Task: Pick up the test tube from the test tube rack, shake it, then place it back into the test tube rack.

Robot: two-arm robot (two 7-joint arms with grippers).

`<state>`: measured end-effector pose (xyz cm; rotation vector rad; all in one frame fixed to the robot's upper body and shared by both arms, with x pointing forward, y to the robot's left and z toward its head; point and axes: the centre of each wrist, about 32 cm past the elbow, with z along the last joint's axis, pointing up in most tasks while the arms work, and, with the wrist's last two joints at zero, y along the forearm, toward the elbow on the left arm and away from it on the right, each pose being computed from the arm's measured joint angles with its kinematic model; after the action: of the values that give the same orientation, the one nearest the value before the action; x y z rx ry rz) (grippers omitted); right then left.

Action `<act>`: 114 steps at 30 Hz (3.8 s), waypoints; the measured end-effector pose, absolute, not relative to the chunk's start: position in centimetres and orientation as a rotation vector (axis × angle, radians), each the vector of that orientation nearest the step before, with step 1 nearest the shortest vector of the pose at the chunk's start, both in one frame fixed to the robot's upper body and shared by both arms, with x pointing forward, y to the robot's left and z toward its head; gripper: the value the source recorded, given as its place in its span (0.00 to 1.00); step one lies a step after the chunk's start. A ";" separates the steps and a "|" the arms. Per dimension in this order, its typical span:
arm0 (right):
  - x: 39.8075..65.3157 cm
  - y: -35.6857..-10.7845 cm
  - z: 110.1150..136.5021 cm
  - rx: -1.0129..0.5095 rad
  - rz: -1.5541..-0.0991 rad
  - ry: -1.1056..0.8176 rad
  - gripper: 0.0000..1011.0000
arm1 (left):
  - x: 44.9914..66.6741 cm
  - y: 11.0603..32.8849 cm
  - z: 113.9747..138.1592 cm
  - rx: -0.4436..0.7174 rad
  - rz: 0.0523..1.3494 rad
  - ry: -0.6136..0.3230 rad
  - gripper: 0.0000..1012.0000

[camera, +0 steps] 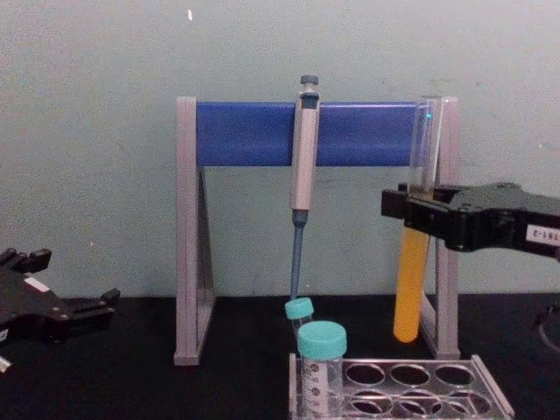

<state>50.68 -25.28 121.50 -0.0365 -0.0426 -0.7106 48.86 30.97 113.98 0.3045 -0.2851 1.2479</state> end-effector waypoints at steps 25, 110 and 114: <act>50.6 -25.4 119.9 -0.085 -0.735 -0.008 0.23 | 48.9 31.0 114.0 0.304 1.248 -0.285 0.99; 50.4 -24.5 115.8 -0.166 -0.758 0.055 0.23 | 48.9 31.0 114.0 0.304 1.248 -0.285 0.99; 50.4 -24.5 115.8 -0.167 -0.758 0.056 0.29 | 48.9 31.0 114.0 0.304 1.248 -0.285 0.99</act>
<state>50.39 -24.49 115.81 -0.1673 0.0564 -0.7577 48.86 30.97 113.98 0.3044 -0.2851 1.2479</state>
